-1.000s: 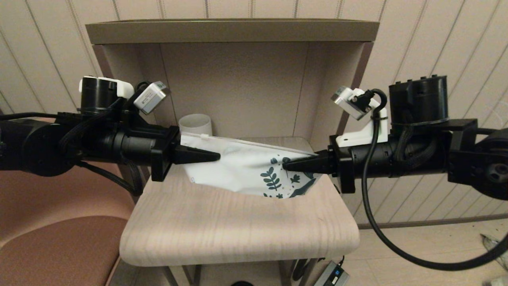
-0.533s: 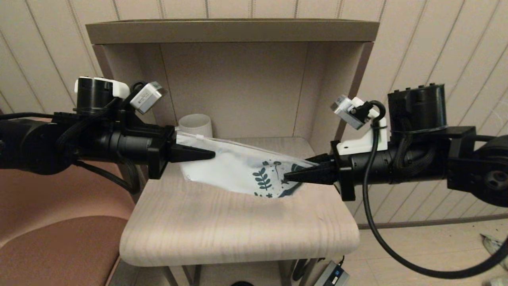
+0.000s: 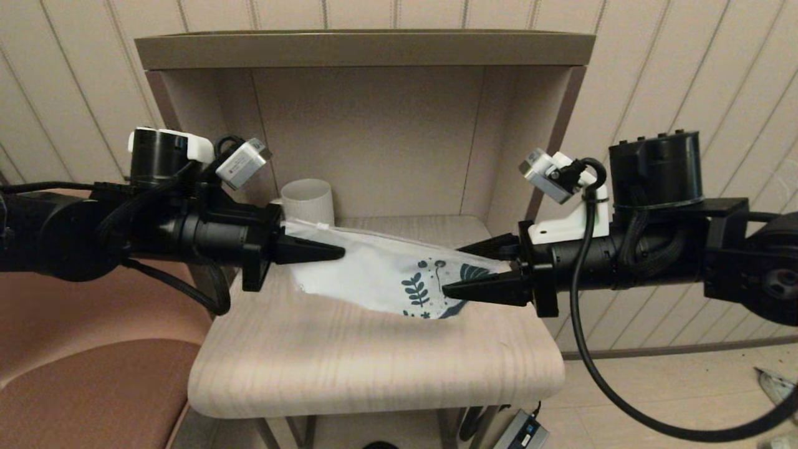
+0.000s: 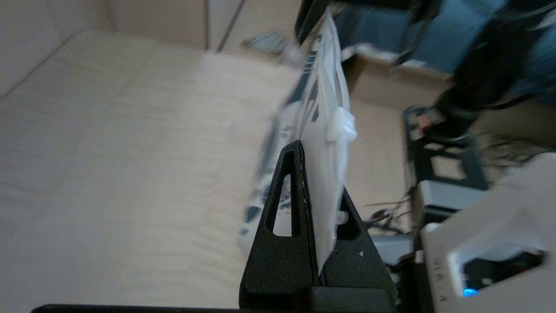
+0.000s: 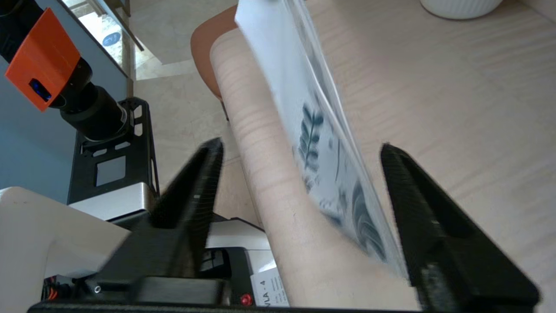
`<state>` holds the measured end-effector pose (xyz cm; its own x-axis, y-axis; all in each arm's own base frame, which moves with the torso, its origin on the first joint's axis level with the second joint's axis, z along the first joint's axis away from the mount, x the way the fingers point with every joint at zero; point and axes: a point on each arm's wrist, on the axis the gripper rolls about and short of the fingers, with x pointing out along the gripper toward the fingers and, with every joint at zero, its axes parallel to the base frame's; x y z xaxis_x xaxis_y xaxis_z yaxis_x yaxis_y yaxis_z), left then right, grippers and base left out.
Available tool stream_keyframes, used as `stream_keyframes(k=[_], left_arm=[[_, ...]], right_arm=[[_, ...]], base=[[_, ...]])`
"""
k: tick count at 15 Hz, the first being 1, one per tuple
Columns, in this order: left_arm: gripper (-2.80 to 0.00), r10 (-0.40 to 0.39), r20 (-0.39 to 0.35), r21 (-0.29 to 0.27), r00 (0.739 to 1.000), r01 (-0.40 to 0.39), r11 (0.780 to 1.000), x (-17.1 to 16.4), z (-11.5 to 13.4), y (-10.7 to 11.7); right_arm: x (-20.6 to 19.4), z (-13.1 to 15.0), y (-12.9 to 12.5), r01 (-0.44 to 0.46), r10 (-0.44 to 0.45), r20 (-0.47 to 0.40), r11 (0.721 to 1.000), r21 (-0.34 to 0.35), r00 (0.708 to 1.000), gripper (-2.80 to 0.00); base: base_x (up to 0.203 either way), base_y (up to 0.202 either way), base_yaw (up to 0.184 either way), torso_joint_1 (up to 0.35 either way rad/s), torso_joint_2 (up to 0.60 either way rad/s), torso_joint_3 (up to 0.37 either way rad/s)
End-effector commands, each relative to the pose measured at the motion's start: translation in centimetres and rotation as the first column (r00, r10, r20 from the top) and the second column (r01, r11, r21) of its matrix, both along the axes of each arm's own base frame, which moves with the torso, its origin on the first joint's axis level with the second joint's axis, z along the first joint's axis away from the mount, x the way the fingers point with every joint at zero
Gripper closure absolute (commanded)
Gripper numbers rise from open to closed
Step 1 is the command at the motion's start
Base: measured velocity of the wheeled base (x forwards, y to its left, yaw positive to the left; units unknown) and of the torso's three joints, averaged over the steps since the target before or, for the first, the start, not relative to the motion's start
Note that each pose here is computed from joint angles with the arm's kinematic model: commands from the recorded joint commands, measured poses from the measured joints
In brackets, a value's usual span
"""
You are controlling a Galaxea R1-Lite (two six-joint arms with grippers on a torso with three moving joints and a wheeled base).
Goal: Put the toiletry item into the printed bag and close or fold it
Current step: Hand it to the other hand
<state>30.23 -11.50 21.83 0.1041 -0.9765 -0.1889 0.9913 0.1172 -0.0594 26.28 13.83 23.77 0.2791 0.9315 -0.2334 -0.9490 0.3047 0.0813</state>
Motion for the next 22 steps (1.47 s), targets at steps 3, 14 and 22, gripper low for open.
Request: stream_keyframes(k=[3, 14, 22], left_arm=[[0.00, 0.012, 0.060, 0.037, 0.998, -0.014, 0.999, -0.9, -0.2, -0.4], [0.00, 0.148, 0.009, 0.181, 0.989, -0.147, 0.972, -2.3, 4.1, -0.4], [0.00, 0.173, -0.056, 0.235, 0.983, -0.155, 0.960, -1.5, 3.2, -1.9]], right_arm=[[0.4, 2.2, -0.2, 0.015, -0.016, 0.038, 1.000, 0.027, 0.999, -2.80], [0.6, 7.8, 7.5, -0.032, 0.028, -0.043, 0.996, -0.082, 0.999, -2.80], [2.5, 7.4, 8.9, -0.074, 0.071, -0.028, 0.986, -0.148, 0.997, -2.80]], base=[[0.000, 0.000, 0.000, 0.000, 0.00, 0.000], [0.000, 0.000, 0.000, 0.000, 0.00, 0.000], [0.000, 0.000, 0.000, 0.000, 0.00, 0.000]])
